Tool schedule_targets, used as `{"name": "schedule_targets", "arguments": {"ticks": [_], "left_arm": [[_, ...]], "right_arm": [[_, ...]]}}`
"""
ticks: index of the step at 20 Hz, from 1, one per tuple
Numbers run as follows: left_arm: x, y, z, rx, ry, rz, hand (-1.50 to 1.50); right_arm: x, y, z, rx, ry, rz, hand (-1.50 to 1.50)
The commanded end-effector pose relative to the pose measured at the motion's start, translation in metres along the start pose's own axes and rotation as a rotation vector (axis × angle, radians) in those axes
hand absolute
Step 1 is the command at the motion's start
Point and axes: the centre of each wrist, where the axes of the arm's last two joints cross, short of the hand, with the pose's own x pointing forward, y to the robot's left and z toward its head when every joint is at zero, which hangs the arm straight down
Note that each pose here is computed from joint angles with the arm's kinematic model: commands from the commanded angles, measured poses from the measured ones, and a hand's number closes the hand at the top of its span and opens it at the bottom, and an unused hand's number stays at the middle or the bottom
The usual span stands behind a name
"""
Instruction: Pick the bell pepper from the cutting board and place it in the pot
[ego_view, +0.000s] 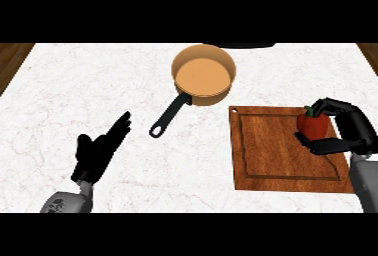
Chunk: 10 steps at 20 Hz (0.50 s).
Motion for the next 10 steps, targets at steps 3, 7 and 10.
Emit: {"name": "schedule_targets", "arguments": {"ticks": [3, 7, 10], "left_arm": [[-0.017, 0.001, 0.007, 0.014, 0.031, 0.006, 0.00], [-0.015, 0.000, 0.001, 0.005, 0.016, -0.007, 0.00], [-0.001, 0.005, 0.009, 0.001, 0.021, -0.010, 0.00]], "right_arm": [[0.040, -0.013, -0.004, -0.022, -0.056, 0.185, 1.50], [0.090, -0.002, -0.014, -0.044, -0.116, 0.267, 1.50], [0.116, -0.016, -0.031, -0.077, -0.135, 0.330, 1.50]]}}
